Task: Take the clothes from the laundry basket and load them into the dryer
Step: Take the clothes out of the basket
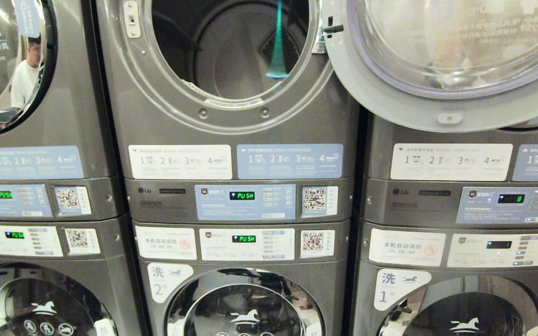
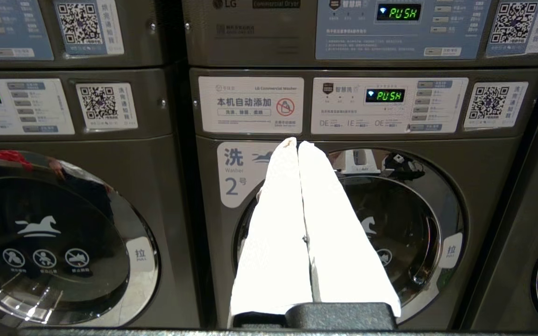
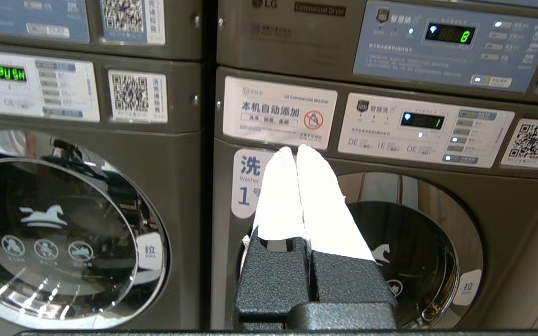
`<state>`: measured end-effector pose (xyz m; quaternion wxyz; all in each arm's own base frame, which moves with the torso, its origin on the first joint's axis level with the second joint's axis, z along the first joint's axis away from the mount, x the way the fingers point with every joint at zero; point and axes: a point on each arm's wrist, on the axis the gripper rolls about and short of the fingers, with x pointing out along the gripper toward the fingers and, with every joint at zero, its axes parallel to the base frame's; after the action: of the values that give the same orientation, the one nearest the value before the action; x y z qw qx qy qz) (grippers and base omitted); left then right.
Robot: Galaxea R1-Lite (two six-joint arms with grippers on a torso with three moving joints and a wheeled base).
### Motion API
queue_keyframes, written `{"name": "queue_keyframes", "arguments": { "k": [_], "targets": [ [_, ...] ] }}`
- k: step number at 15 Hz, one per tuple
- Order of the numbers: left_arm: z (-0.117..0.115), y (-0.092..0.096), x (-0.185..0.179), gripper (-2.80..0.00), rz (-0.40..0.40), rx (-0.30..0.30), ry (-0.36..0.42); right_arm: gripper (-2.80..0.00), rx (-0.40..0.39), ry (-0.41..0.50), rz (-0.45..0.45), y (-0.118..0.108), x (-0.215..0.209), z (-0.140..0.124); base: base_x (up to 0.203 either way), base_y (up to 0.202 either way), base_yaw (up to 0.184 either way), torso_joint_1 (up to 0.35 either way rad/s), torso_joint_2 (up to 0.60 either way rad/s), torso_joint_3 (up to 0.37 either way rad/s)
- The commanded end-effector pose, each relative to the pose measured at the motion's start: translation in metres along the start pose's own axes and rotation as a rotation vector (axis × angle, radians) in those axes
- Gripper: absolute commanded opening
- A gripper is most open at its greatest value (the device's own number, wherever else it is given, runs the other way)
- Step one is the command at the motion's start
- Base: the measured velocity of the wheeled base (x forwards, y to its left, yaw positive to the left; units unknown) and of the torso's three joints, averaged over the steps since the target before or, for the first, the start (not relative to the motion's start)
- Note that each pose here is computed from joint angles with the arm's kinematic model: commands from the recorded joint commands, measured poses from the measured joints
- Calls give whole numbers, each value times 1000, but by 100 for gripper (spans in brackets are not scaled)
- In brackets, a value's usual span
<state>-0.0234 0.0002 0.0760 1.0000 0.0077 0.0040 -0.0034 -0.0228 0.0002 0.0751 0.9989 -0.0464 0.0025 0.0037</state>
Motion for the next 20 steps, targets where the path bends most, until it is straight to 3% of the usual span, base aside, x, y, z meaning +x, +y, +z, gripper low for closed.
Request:
{"name": "queue_keyframes", "arguments": {
  "k": [1, 16, 20],
  "targets": [
    [0, 0, 0, -280, 1, 0, 0, -280, -1, 0, 0, 0, 0, -1, 0, 0, 0, -156, 367, 215],
    [0, 0, 0, -280, -1, 0, 0, -280, 4, 0, -2, 0, 0, -1, 0, 0, 0, -198, 521, 320],
    [0, 0, 0, -280, 1, 0, 0, -280, 5, 0, -1, 0, 0, -1, 0, 0, 0, -19, 130, 63]
  ]
}}
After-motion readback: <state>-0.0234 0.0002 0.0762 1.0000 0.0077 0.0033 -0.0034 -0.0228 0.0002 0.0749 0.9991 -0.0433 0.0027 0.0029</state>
